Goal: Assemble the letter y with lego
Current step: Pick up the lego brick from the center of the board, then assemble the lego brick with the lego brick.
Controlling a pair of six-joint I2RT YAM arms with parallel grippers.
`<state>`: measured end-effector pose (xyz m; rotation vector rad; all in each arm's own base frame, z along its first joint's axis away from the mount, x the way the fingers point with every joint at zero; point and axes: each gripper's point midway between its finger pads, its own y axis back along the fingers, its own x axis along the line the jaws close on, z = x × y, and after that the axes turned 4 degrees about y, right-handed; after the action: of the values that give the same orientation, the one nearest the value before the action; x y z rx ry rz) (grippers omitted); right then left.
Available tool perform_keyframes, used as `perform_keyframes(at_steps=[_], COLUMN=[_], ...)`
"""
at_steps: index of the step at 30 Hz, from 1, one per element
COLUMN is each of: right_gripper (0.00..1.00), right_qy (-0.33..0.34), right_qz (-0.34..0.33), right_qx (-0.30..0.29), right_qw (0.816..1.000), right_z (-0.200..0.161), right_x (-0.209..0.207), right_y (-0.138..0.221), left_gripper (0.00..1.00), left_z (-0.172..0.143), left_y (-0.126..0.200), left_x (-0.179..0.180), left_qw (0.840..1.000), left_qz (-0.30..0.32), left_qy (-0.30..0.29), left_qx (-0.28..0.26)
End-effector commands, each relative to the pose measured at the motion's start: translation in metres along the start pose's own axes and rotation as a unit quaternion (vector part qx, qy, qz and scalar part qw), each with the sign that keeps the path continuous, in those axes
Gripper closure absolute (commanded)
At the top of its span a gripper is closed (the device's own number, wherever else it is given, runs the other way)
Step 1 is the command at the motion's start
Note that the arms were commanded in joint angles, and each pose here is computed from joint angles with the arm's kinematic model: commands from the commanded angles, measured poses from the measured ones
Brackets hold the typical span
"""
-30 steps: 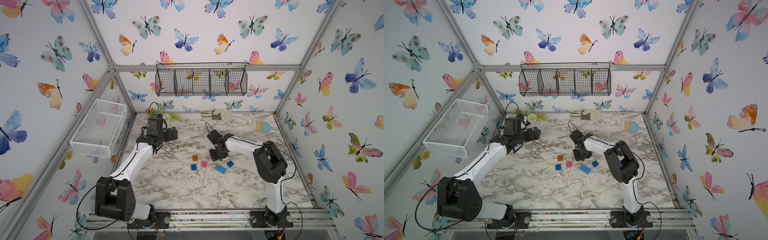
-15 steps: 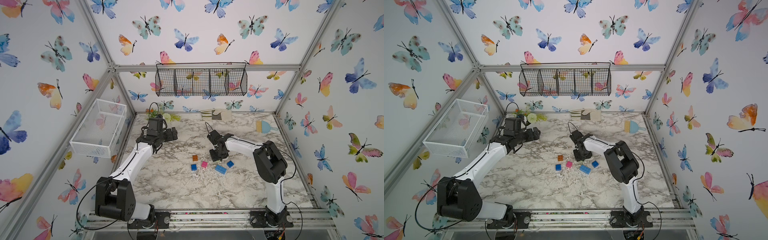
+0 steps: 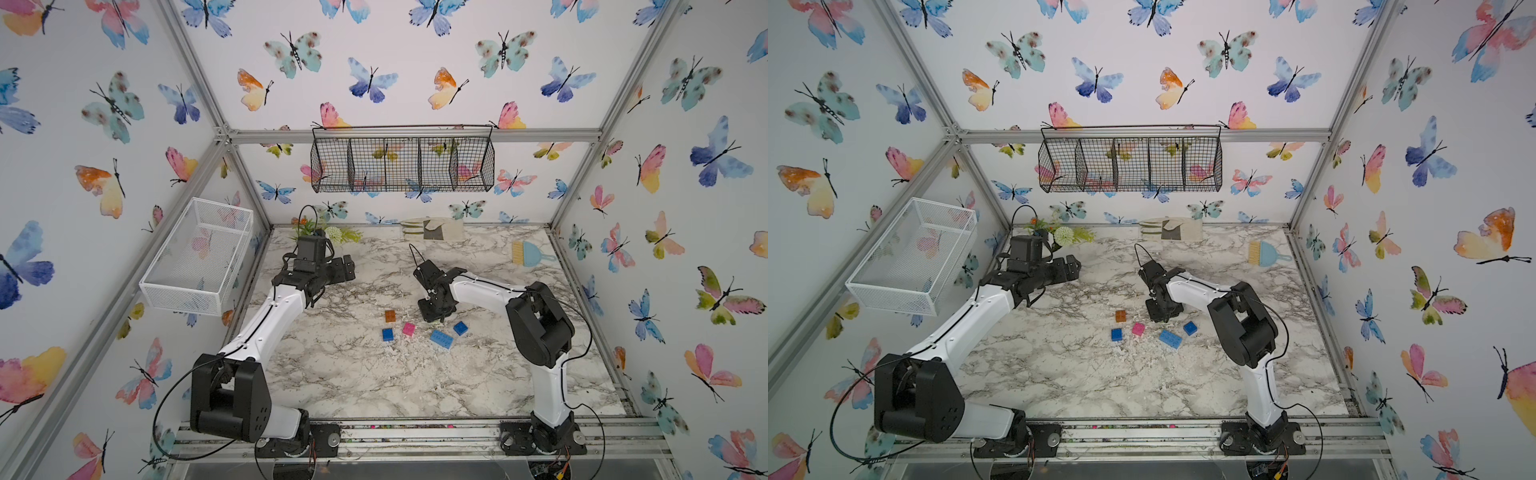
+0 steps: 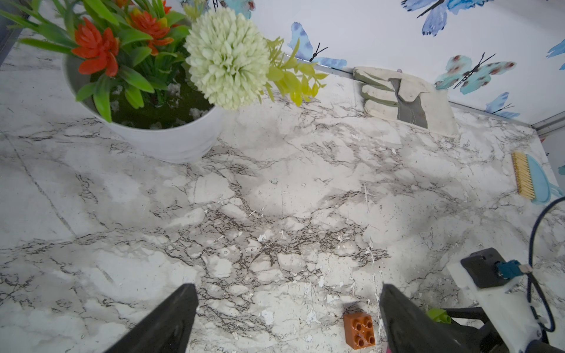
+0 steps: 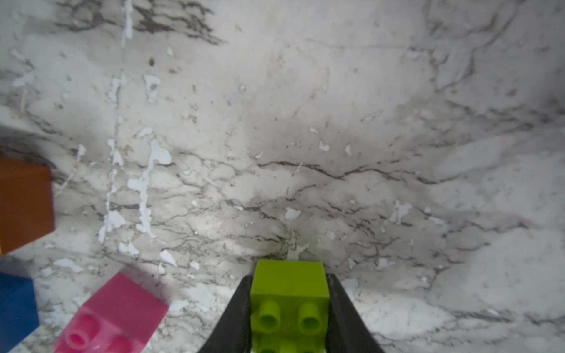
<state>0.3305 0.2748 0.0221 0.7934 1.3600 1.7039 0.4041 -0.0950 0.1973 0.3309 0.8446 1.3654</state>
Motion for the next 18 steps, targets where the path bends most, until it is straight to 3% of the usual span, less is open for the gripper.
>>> perform_keyframes(at_steps=[1, 8, 13, 18], right_gripper=[0.77, 0.98, 0.98, 0.98], right_qy=[0.064, 0.153, 0.229, 0.269], right_qz=[-0.003, 0.023, 0.056, 0.051], right_qx=[-0.027, -0.037, -0.005, -0.033], right_qw=[0.998, 0.987, 0.972, 0.961], right_z=[0.007, -0.004, -0.028, -0.033], right_x=[0.001, 0.007, 0.016, 0.018], right_y=[0.030, 0.056, 0.059, 0.070], left_gripper=[0.06, 0.06, 0.06, 0.06], left_z=[0.005, 0.005, 0.004, 0.004], left_y=[0.001, 0.000, 0.000, -0.001], left_x=[0.001, 0.000, 0.000, 0.000], left_qw=[1.000, 1.000, 1.000, 1.000], left_qz=[0.005, 0.003, 0.003, 0.001], left_qy=[0.004, 0.005, 0.004, 0.005], left_qx=[-0.004, -0.002, -0.001, 0.001])
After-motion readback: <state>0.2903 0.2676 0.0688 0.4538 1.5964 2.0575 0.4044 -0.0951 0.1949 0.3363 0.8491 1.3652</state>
